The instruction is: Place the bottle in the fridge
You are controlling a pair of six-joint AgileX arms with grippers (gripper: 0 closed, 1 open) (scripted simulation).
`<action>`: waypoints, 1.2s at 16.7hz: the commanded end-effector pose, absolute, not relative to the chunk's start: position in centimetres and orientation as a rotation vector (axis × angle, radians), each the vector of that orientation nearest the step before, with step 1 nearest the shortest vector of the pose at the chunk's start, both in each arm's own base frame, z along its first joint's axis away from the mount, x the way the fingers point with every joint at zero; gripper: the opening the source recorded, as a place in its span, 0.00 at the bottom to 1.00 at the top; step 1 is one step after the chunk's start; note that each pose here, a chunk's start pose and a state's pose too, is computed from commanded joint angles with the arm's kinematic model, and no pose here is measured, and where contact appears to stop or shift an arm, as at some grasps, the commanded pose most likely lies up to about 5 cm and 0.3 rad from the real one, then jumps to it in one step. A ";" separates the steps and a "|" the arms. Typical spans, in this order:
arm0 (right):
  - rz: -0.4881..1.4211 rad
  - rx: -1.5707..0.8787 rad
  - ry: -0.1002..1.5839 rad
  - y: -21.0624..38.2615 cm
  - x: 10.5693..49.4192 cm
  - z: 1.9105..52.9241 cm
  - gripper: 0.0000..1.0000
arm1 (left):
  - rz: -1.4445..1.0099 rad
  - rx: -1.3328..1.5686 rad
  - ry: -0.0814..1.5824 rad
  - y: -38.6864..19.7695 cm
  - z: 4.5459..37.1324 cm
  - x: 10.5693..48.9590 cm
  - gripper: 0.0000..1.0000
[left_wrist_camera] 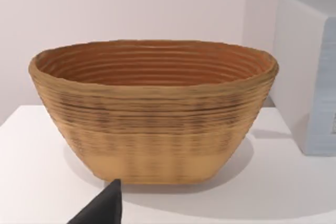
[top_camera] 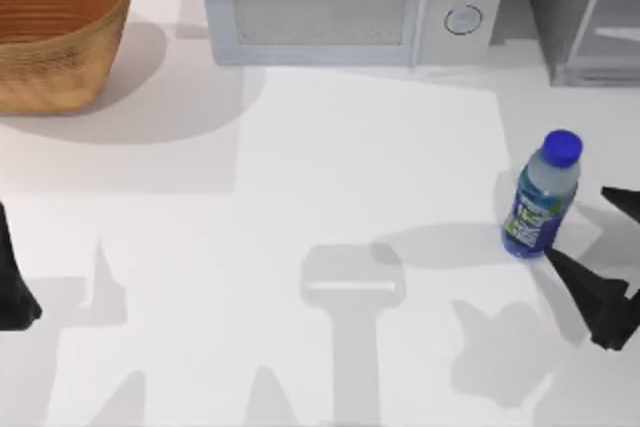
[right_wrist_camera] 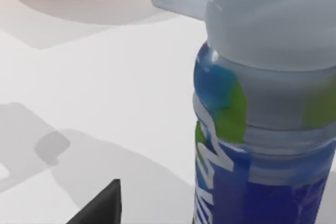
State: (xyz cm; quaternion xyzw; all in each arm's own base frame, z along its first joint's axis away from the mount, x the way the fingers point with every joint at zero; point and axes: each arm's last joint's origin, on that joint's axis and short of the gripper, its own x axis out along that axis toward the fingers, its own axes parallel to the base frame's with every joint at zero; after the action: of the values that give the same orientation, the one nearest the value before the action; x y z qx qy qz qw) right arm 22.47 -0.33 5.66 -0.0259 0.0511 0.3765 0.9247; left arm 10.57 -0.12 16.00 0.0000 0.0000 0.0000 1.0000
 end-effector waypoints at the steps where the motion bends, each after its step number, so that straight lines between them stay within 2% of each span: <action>1: 0.773 -0.053 0.105 -0.3 22.5 5.7 1.00 | 0.000 0.000 0.000 -0.1 16.0 10.6 1.00; 6: 0.776 -0.041 0.128 -0.2 22.4 5.2 1.00 | 0.000 0.000 0.000 -0.1 16.0 10.6 1.00; 20: 0.773 -0.053 0.105 3.8 26.7 5.0 1.00 | 0.000 0.000 0.000 -0.1 16.0 10.6 1.00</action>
State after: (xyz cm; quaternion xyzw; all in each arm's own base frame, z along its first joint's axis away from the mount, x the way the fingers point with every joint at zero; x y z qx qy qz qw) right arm 26.74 3.83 4.97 -0.0259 0.0510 0.3766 0.9246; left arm 10.57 -0.12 16.00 0.0000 0.0000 0.0000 1.0000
